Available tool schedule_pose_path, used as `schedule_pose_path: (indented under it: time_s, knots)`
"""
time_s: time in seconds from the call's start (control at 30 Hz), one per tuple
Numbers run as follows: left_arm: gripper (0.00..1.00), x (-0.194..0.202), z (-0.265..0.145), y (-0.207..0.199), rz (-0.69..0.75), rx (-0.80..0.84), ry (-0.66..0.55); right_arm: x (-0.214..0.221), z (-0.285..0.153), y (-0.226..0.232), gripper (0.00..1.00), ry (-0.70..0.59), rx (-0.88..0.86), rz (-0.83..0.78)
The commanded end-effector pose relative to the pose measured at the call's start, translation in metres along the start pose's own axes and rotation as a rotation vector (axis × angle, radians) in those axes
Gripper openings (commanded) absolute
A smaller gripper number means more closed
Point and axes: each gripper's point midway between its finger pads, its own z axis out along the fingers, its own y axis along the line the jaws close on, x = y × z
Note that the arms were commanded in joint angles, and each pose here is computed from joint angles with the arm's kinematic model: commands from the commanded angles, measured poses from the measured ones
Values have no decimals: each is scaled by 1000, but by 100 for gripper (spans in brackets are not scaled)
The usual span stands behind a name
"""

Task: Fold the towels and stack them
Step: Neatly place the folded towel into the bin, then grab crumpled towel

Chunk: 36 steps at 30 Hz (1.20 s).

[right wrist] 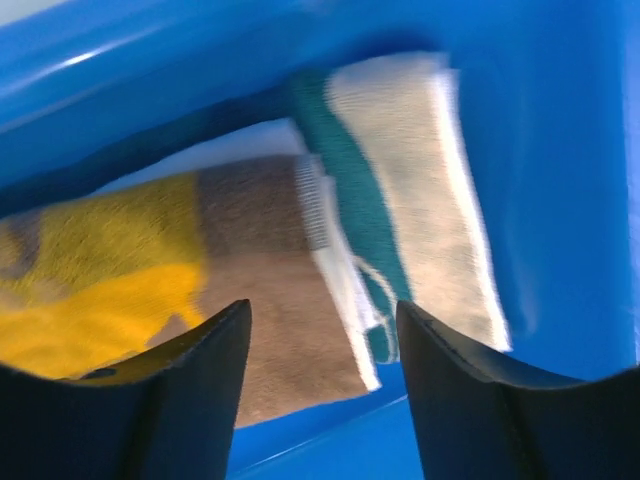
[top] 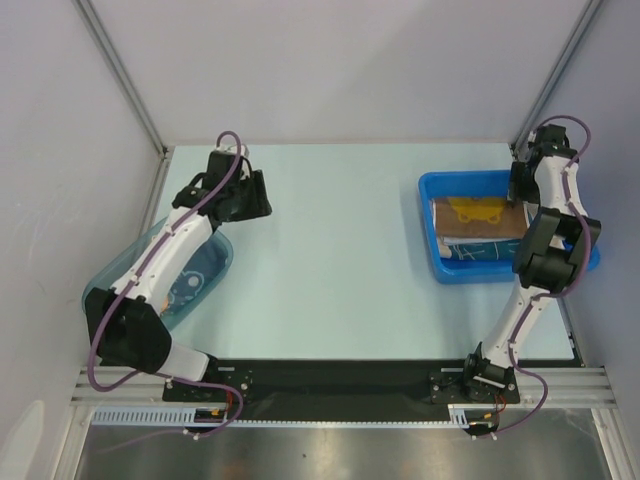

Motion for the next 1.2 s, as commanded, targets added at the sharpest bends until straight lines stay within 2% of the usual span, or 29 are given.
schedule_pose_path:
  time_s: [0.0,0.03,0.1,0.13,0.2,0.23,0.3,0.33,0.37,0.4,0.57,0.7,0.83,0.9,0.93,0.97,1.03,1.07,1.17]
  knots:
    - [63,-32,-15,18,4,-61,-103,-31,-27,-26,67,-114,128,111]
    - [63,-38,-21,28,-10,-81,-121,-32,-35,-22,70,-125,119,157]
    - [63,-44,-25,55,-57,-140,-139,-40,-63,5,92,-186,43,162]
    - [63,-41,-28,67,-84,-164,-134,-43,-74,16,100,-211,14,184]
    - [63,-38,-32,101,-161,-226,-138,-51,-111,47,100,-281,-66,174]
    - [63,-27,-30,114,-192,-245,-117,-48,-124,85,100,-296,-127,124]
    - [65,-22,-38,146,-258,-302,-128,-50,-163,123,100,-387,-235,85]
    - [65,-9,-35,156,-272,-321,-105,-43,-184,164,100,-417,-311,23]
    - [66,-5,-36,165,-283,-343,-104,-29,-187,182,100,-411,-354,1]
    - [66,-3,-34,179,-293,-369,-111,-31,-216,202,100,-483,-445,-19]
    - [61,34,-16,220,-299,-497,6,12,-274,290,100,-527,-700,-142]
    - [60,50,-2,234,-315,-517,66,30,-289,321,100,-534,-744,-231]
    - [62,71,13,239,-340,-499,115,43,-282,337,100,-501,-762,-269]
    - [62,82,25,241,-348,-492,177,43,-279,338,100,-504,-764,-270]
    - [61,82,30,243,-351,-493,200,46,-276,339,100,-499,-761,-273]
    - [53,94,39,244,-358,-492,254,46,-274,340,100,-495,-761,-272]
    - [43,97,43,247,-358,-504,282,49,-273,341,100,-485,-764,-277]
    - [27,100,44,247,-361,-504,303,49,-274,339,100,-490,-763,-291]
    - [4,86,32,247,-346,-522,288,43,-275,327,100,-519,-714,-304]
